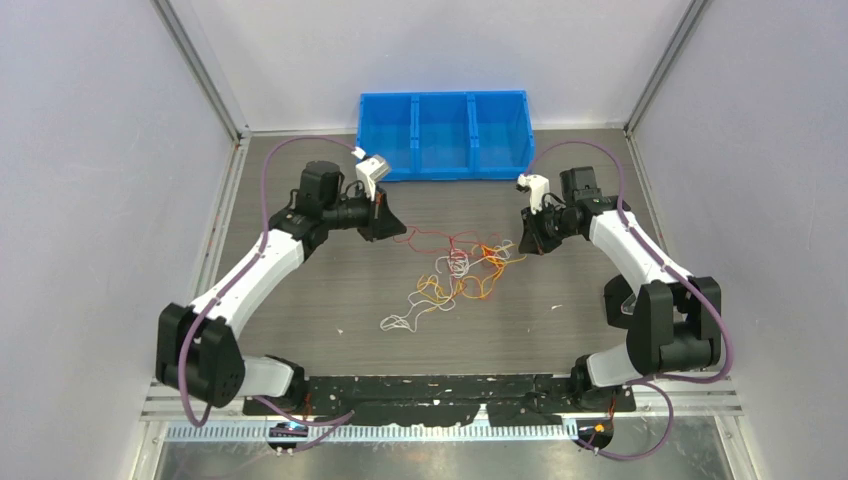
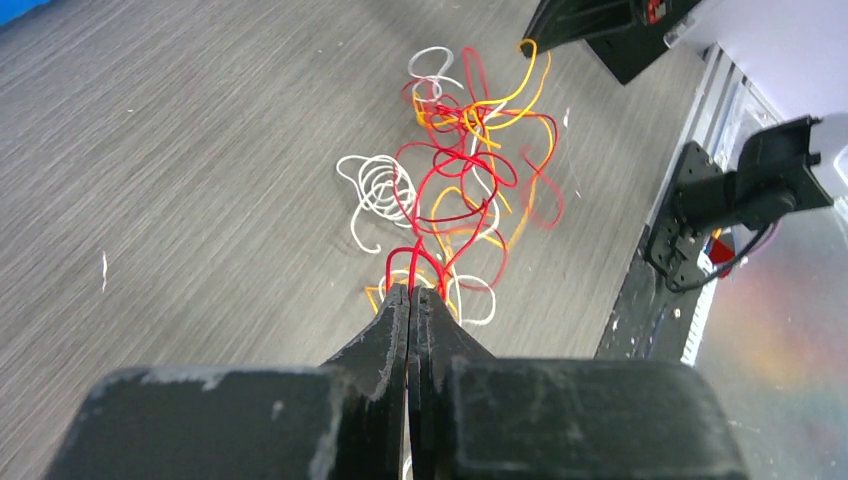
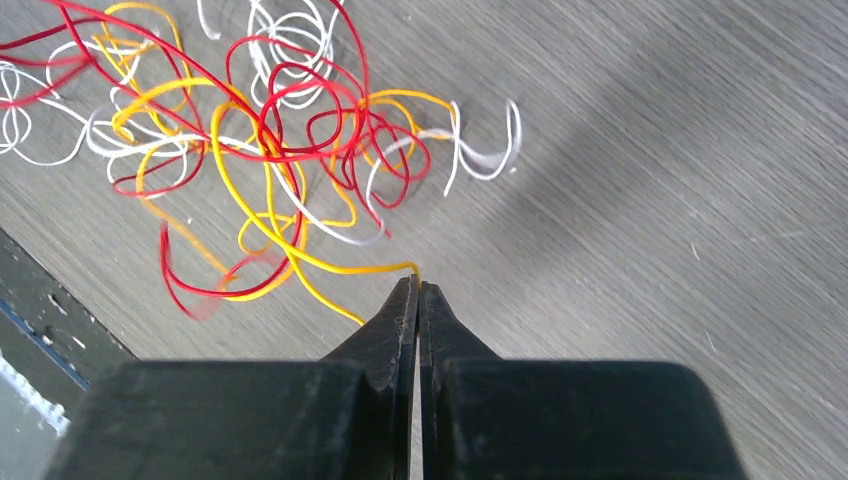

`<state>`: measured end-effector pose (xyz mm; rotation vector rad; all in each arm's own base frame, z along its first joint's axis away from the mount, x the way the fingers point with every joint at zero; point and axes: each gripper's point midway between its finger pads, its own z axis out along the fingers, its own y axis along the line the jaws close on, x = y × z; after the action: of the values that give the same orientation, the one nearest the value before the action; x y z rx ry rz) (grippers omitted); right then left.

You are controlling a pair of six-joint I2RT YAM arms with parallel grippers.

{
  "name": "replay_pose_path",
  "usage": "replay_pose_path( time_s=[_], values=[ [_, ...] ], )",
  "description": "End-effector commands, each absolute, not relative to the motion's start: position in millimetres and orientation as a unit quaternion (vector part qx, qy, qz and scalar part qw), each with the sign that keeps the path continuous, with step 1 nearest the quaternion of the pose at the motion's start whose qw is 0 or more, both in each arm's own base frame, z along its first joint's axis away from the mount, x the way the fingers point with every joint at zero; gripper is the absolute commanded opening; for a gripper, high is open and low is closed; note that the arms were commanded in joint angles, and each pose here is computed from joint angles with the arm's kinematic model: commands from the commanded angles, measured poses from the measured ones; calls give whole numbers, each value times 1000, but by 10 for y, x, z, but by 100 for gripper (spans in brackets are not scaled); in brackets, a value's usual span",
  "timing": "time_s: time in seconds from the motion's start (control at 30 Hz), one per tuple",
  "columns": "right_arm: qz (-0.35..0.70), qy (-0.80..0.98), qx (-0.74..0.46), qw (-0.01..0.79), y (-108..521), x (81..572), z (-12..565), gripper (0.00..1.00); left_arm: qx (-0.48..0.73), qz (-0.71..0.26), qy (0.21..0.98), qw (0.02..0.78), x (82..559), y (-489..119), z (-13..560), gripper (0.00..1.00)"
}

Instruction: Untangle the cables

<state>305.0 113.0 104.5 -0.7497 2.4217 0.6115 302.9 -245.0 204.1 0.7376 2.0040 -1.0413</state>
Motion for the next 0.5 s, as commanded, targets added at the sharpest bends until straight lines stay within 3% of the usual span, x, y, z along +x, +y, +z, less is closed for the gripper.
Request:
replay_pose_path(
  time_s=[0.0, 0.47],
  values=[
    [188, 880, -328, 287, 990, 2948, 1304, 5, 316, -381, 780, 382, 2783, -2242, 2200, 0],
    [116, 904, -293, 288, 151, 2946, 1369, 5, 219, -230, 832, 456, 2771, -378, 2838, 0]
  ],
)
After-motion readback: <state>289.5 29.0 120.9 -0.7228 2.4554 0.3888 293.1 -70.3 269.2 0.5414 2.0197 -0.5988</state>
